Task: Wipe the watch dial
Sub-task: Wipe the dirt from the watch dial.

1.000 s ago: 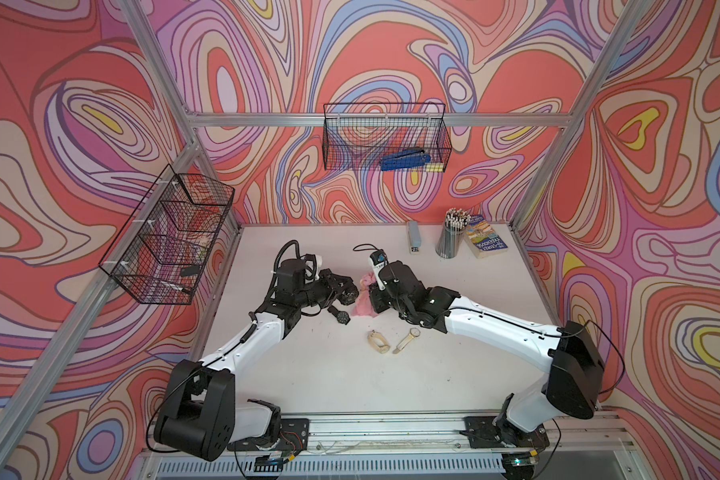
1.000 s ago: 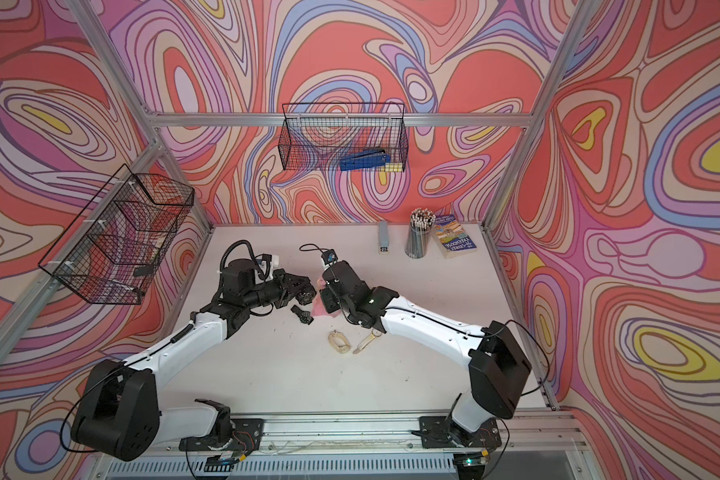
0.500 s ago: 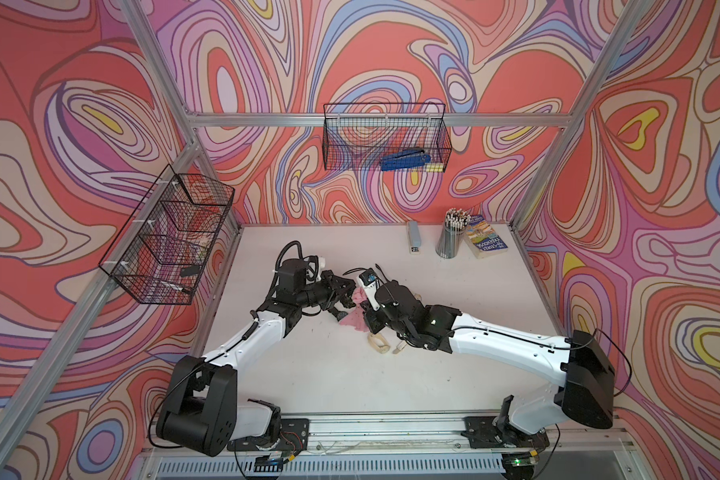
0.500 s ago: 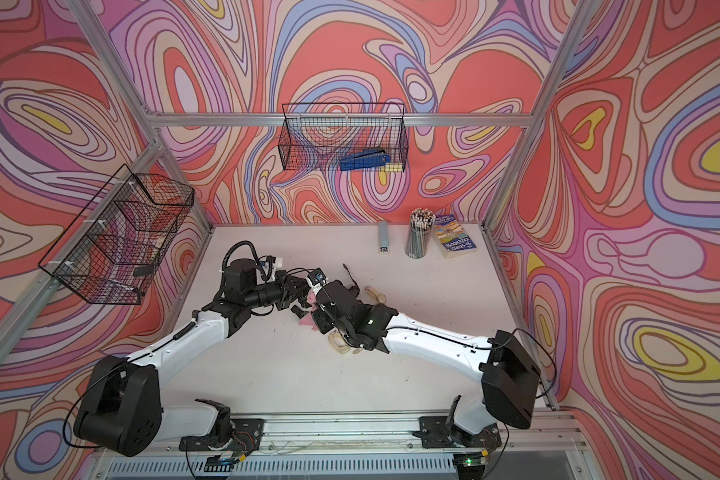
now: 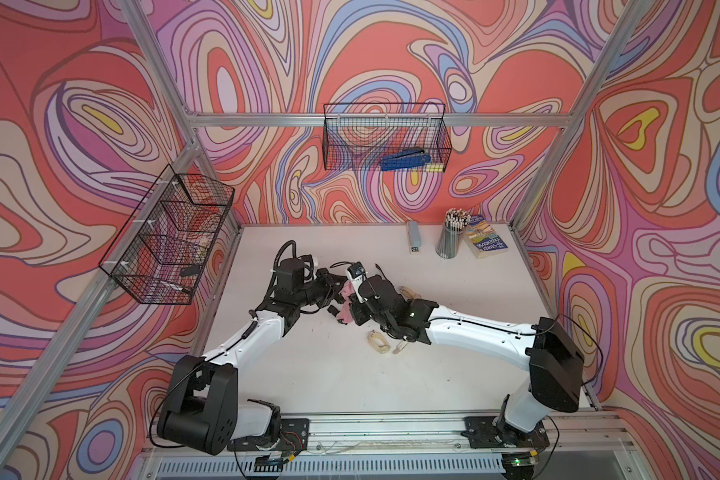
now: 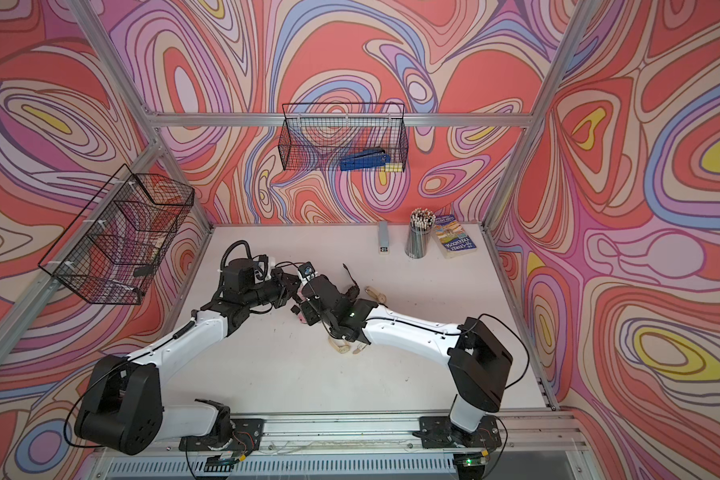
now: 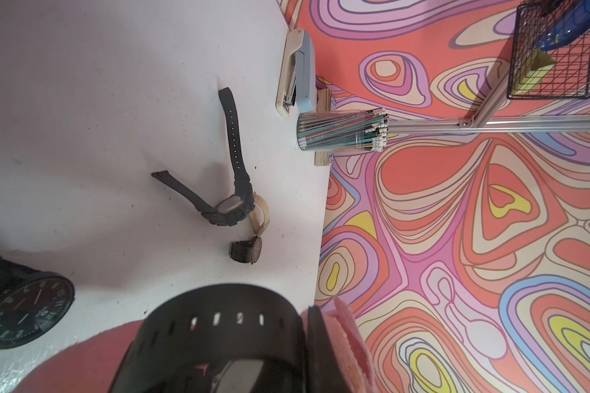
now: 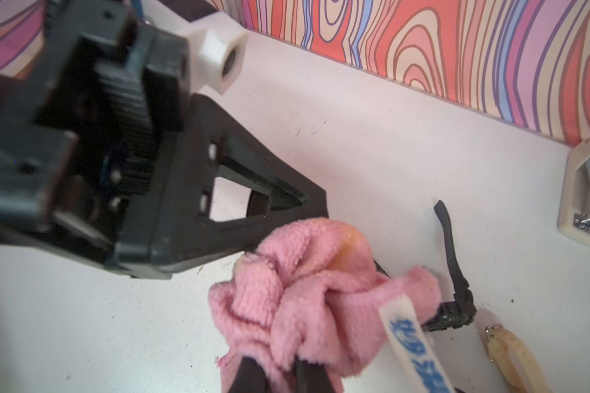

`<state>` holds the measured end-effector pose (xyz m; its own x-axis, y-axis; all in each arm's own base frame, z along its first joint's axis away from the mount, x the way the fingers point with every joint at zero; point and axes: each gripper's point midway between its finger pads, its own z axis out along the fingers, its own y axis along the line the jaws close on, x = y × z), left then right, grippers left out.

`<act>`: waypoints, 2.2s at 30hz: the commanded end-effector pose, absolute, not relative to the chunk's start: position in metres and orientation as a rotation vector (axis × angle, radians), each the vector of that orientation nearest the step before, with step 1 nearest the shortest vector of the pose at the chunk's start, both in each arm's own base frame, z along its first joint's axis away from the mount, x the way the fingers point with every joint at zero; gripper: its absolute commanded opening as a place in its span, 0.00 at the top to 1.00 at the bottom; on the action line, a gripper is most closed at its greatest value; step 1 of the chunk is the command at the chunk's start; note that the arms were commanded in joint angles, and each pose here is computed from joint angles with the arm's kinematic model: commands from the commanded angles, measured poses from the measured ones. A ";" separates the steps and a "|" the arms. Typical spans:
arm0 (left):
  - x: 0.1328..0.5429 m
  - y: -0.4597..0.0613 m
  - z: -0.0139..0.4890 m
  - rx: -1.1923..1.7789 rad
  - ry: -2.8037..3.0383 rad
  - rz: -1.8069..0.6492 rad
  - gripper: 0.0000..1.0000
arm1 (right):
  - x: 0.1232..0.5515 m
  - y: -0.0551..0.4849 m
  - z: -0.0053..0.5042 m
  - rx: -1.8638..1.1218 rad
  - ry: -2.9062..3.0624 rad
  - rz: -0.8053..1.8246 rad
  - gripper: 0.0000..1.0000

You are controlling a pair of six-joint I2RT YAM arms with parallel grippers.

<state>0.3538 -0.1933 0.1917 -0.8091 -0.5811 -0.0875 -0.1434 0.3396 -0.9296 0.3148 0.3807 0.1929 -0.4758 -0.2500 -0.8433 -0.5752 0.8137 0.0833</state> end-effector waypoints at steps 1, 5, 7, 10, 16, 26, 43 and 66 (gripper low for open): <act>0.345 -0.215 0.235 -0.491 2.164 -1.640 1.00 | 0.343 0.349 0.181 -0.417 2.118 0.493 1.00; 0.349 -0.216 0.237 -0.505 2.146 -1.668 1.00 | 0.334 0.373 0.192 -0.573 2.072 0.521 1.00; 0.351 -0.217 0.237 -0.514 2.139 -1.676 1.00 | 0.325 0.386 0.190 -0.644 2.056 0.521 1.00; 0.354 -0.218 0.238 -0.520 2.130 -1.683 1.00 | 0.315 0.400 0.191 -0.704 2.028 0.525 1.00; 0.352 -0.216 0.227 -0.523 2.171 -1.637 1.00 | 0.312 0.386 0.219 -0.631 1.965 0.501 1.00; 0.350 -0.213 0.221 -0.521 2.199 -1.579 1.00 | 0.293 0.364 0.228 -0.630 1.978 0.473 1.00; 0.347 -0.218 0.228 -0.525 2.180 -1.638 1.00 | 0.322 0.373 0.198 -0.523 2.025 0.471 1.00; 0.333 -0.240 0.190 -0.550 2.294 -1.631 1.00 | 0.353 0.403 0.294 -0.393 1.838 0.664 1.00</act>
